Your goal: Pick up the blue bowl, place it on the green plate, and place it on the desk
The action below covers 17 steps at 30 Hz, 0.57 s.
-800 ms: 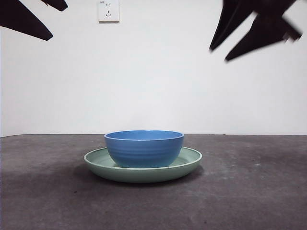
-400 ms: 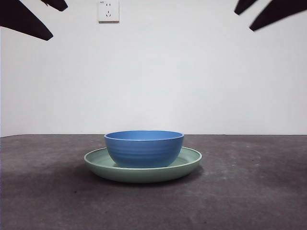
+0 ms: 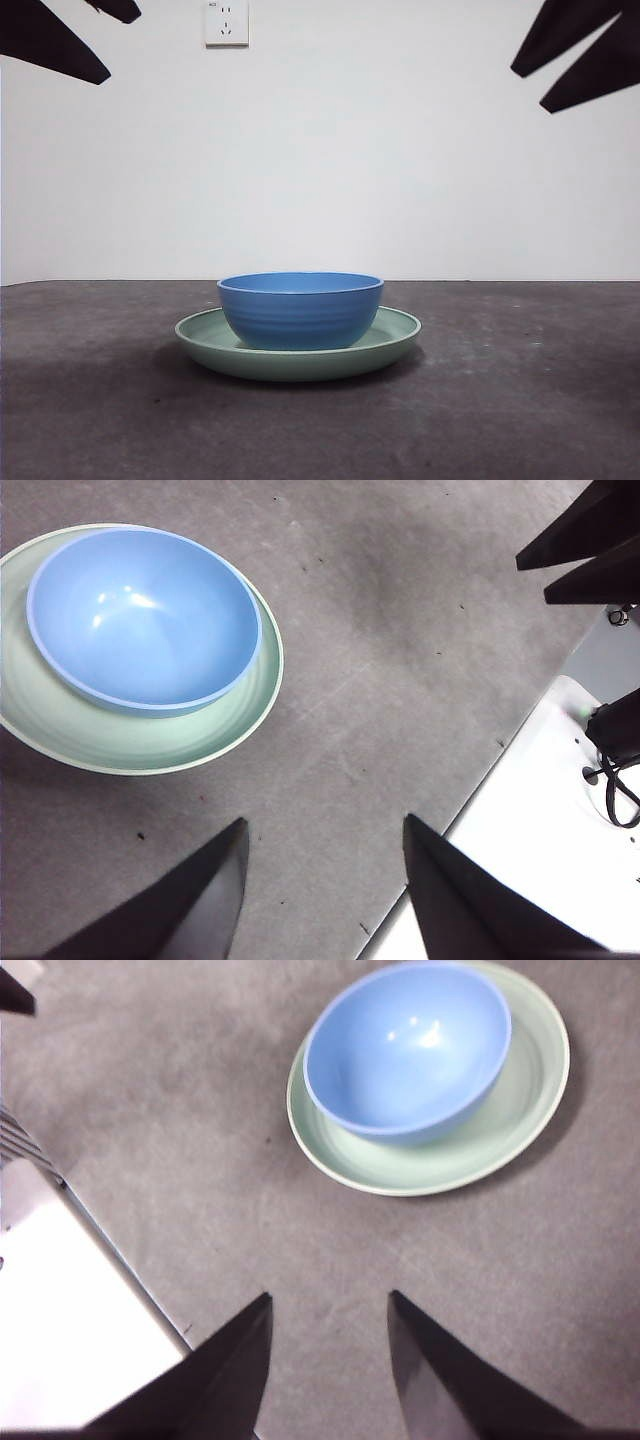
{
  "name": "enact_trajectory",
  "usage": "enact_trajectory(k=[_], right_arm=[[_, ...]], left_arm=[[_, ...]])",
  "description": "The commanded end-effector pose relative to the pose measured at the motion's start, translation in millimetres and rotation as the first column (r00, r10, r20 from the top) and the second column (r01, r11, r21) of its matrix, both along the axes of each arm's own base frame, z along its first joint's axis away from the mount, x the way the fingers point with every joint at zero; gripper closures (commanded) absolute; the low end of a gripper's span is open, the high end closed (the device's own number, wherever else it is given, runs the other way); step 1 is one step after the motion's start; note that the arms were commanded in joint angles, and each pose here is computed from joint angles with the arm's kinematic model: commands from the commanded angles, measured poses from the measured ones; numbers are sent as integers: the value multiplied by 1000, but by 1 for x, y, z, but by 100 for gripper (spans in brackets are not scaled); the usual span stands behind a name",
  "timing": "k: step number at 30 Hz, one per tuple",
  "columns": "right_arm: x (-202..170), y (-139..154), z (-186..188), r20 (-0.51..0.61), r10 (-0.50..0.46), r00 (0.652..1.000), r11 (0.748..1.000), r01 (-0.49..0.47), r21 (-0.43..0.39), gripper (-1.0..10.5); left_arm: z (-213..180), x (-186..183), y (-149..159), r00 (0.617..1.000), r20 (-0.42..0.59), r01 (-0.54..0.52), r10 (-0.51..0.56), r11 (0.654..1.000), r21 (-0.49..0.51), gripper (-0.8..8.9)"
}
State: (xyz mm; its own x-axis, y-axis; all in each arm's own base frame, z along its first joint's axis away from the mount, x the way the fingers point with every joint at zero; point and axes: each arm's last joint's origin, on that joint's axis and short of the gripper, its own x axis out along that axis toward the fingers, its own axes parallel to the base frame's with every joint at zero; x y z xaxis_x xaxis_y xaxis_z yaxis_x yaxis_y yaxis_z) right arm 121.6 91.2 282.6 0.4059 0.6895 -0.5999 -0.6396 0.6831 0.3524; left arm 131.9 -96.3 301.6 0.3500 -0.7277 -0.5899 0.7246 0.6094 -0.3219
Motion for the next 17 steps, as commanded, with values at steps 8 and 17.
enact_trajectory(k=[8,17], right_arm=[[1,2,2,-1,2,1000,1000,-2,9,763],[1,2,2,-2,2,1000,1000,-2,8,938]], left_arm=[[1,1,-1,1000,8,15,-15,1000,0,566],[1,1,-1,1000,9,15,-15,1000,-1,805]])
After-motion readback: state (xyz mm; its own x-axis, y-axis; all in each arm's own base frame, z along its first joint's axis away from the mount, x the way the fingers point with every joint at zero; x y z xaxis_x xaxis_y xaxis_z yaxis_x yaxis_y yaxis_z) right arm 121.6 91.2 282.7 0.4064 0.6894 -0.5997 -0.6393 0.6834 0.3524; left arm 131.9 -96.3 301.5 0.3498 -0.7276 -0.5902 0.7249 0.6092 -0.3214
